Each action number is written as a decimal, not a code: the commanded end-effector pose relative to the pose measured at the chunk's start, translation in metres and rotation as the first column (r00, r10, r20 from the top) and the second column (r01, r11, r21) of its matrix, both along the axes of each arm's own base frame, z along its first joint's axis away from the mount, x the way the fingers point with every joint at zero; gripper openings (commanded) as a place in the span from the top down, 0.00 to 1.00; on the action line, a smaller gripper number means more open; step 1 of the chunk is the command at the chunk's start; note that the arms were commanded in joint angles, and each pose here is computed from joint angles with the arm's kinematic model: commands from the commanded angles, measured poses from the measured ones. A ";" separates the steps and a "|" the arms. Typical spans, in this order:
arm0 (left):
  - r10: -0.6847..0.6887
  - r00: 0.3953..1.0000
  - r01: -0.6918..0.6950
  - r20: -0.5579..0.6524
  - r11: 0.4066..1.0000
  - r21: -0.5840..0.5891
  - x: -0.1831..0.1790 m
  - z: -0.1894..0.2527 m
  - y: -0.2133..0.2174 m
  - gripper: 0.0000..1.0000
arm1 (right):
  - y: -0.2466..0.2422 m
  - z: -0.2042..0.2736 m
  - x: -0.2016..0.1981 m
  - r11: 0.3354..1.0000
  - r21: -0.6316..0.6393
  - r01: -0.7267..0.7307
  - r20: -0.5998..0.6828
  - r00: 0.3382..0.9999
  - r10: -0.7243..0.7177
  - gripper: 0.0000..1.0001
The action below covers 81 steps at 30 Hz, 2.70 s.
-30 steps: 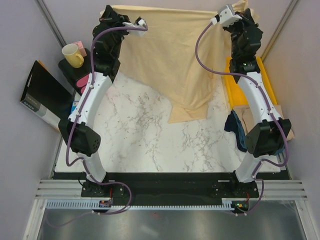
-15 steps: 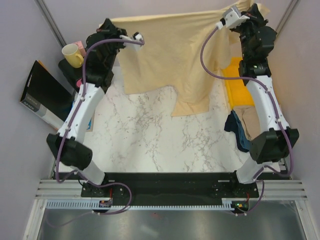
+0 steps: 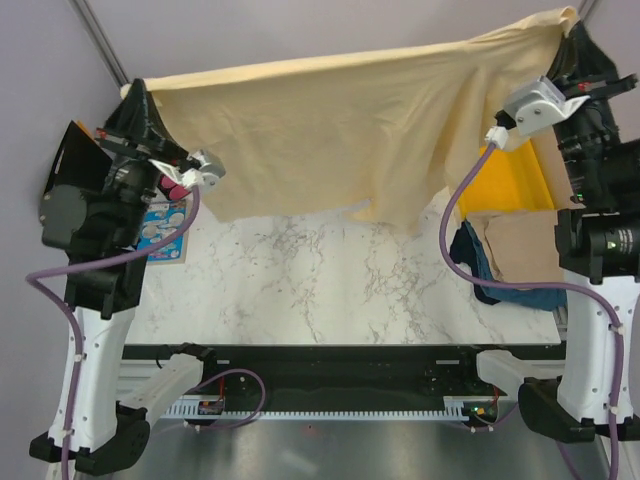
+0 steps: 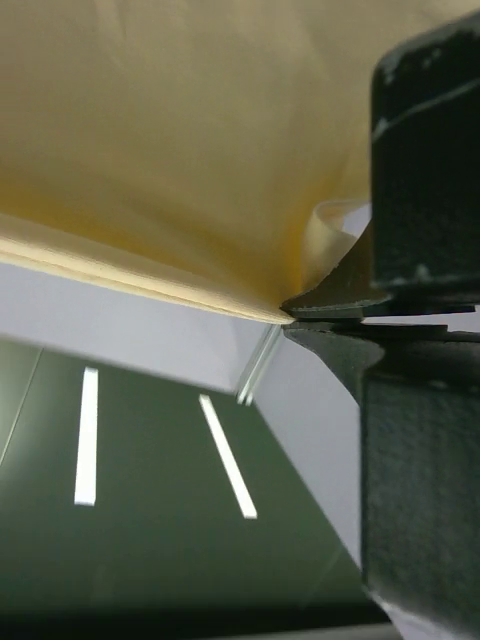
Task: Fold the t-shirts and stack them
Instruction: Flatten out the tshirt
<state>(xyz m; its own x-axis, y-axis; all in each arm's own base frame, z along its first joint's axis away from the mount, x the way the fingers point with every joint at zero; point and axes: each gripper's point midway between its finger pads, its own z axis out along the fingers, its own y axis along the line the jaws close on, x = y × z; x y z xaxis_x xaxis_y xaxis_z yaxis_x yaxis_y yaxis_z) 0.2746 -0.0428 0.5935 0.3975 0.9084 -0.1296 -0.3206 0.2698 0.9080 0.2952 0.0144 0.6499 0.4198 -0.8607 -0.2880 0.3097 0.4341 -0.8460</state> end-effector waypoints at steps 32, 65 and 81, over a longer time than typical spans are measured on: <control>0.329 0.728 0.079 -0.602 0.831 0.550 0.178 -0.278 0.033 0.98 | 0.018 -0.268 0.223 0.976 -0.191 -0.107 -0.505 0.863 -0.004 1.00; 0.633 0.769 -0.520 -0.086 0.698 0.492 0.337 -0.296 0.054 0.00 | -0.011 -0.317 0.318 0.852 -0.003 0.523 -0.253 0.824 -0.507 0.20; 0.102 0.694 0.250 -0.713 0.894 0.372 0.116 -0.388 -0.018 0.00 | 0.044 -0.452 0.097 0.948 -0.141 -0.286 -0.966 0.250 -0.068 0.27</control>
